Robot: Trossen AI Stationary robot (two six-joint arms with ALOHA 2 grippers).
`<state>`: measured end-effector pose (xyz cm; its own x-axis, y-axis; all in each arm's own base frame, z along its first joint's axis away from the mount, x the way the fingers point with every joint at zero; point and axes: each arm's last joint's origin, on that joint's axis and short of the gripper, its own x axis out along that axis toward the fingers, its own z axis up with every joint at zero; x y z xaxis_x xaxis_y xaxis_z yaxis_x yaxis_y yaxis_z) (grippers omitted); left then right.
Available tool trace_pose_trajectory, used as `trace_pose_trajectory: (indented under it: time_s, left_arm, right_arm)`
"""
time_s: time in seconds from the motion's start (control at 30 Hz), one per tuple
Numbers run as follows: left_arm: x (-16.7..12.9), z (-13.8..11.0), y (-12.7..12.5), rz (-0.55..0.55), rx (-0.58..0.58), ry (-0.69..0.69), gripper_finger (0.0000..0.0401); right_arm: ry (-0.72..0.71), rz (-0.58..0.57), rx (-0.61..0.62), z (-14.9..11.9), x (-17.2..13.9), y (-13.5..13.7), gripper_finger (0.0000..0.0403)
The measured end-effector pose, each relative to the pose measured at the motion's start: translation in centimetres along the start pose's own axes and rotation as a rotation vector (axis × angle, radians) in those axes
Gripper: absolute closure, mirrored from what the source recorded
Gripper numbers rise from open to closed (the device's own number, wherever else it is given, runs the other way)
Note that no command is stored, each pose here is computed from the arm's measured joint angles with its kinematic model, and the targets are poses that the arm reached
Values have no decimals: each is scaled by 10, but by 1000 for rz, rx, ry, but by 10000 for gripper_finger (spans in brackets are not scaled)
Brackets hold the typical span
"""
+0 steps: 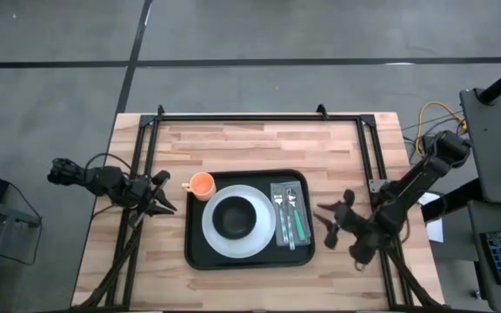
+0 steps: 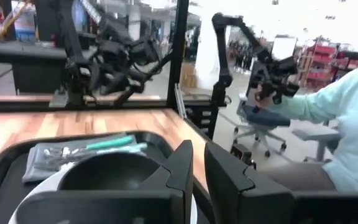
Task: Set up tray
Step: Return to Home Position
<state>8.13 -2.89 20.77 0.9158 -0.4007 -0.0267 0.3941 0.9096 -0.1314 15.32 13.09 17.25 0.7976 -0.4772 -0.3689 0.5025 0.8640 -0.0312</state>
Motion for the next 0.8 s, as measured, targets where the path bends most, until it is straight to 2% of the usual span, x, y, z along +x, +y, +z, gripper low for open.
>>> trace_pose_trajectory:
  time_s: [0.13, 0.23, 0.33, 0.43, 0.57, 0.73, 0.8]
  left_arm:
    - [3, -14, 2, -2, 23, -28, 378]
    - [4, -12, 2, -2, 51, -81, 378]
    - [6, -15, 4, 49, 44, -67, 378]
    - [6, -13, 4, 56, 19, -71, 378]
    - [5, -8, 3, 40, -93, -81, 378]
    - [5, -6, 2, 22, -109, -89, 378]
    - [5, -6, 2, 18, -109, -86, 378]
  right_arm:
    - [-68, 219, -26, -9, -7, 6, 280]
    - [-171, 334, -49, -11, -13, 7, 291]
    - [-251, 471, -53, -12, -18, 4, 302]
    - [-308, 524, -87, -14, -21, -2, 310]
    - [-294, 577, -62, -15, -19, -5, 317]
    - [-192, 949, -72, -2, 8, -8, 325]
    - [-160, 1058, -95, 5, 22, -13, 327]
